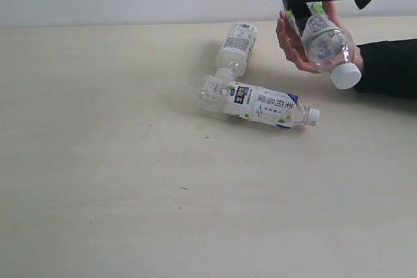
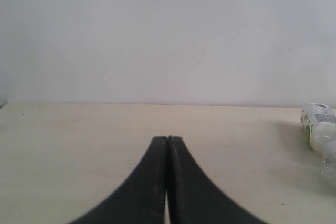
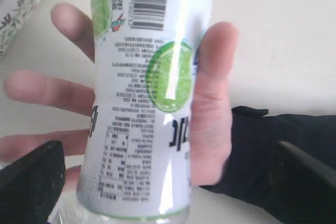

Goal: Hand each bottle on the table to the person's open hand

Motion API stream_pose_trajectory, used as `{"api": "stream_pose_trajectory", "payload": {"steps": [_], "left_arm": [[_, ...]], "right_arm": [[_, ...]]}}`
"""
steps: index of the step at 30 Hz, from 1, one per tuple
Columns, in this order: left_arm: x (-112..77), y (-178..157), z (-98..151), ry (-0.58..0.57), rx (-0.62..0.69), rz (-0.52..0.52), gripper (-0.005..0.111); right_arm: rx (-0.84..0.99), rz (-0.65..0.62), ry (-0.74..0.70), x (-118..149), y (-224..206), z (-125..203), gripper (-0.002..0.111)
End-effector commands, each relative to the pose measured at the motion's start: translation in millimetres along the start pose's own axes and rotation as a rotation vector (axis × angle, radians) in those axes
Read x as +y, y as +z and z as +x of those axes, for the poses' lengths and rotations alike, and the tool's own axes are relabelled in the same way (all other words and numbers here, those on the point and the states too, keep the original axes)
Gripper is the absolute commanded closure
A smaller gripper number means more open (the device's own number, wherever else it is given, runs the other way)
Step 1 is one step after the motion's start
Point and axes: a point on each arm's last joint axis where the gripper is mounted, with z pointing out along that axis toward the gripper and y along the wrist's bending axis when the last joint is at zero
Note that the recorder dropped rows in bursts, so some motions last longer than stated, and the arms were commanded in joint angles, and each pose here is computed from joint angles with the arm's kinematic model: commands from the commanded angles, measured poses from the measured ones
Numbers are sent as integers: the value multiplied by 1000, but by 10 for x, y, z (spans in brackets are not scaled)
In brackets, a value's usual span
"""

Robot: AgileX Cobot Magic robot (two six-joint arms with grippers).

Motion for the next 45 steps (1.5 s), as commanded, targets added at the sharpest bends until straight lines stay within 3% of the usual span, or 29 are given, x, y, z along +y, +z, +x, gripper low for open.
{"api": "stream_pose_trajectory", "payload": {"steps": [1, 7, 10, 14, 16, 17, 18, 21, 23, 27, 31, 37, 40, 45], "left_arm": [[-2, -6, -12, -2, -14, 4, 107], [-2, -6, -12, -2, -14, 4, 107], [-2, -6, -12, -2, -14, 4, 107], [-2, -6, -12, -2, -14, 4, 107], [-2, -6, -12, -2, -14, 4, 107], [-2, -6, -12, -2, -14, 4, 107], [-2, -6, -12, -2, -14, 4, 107], [-2, -6, -12, -2, -14, 4, 107], [-2, -6, -12, -2, -14, 4, 107], [-2, -6, -12, -2, -14, 4, 107], [-2, -6, -12, -2, -14, 4, 107], [-2, -6, -12, -2, -14, 4, 107], [-2, -6, -12, -2, -14, 4, 107], [-2, -6, -12, -2, -14, 4, 107]], "right_arm": [[-63, 0, 39, -130, -517, 32, 8], [-137, -37, 90, -278, -1164, 186, 9], [-185, -90, 86, -313, -1468, 283, 18], [-261, -154, 72, -347, -1808, 403, 55], [-285, -156, 75, -384, -1947, 520, 80], [-291, -150, 67, -418, -2048, 710, 103], [-291, -140, 65, -439, -2088, 820, 108], [-283, -75, 38, -529, -2192, 1357, 108], [-299, -52, -2, -557, -2213, 1932, 108], [-415, -29, -101, -544, -2162, 2539, 108], [-608, -14, -93, -485, -1973, 3125, 108], [-809, 18, -85, -379, -1595, 3624, 108], [-1000, 40, -54, -371, -1607, 3793, 108], [-1052, 66, -56, -395, -1617, 3879, 108]]}}
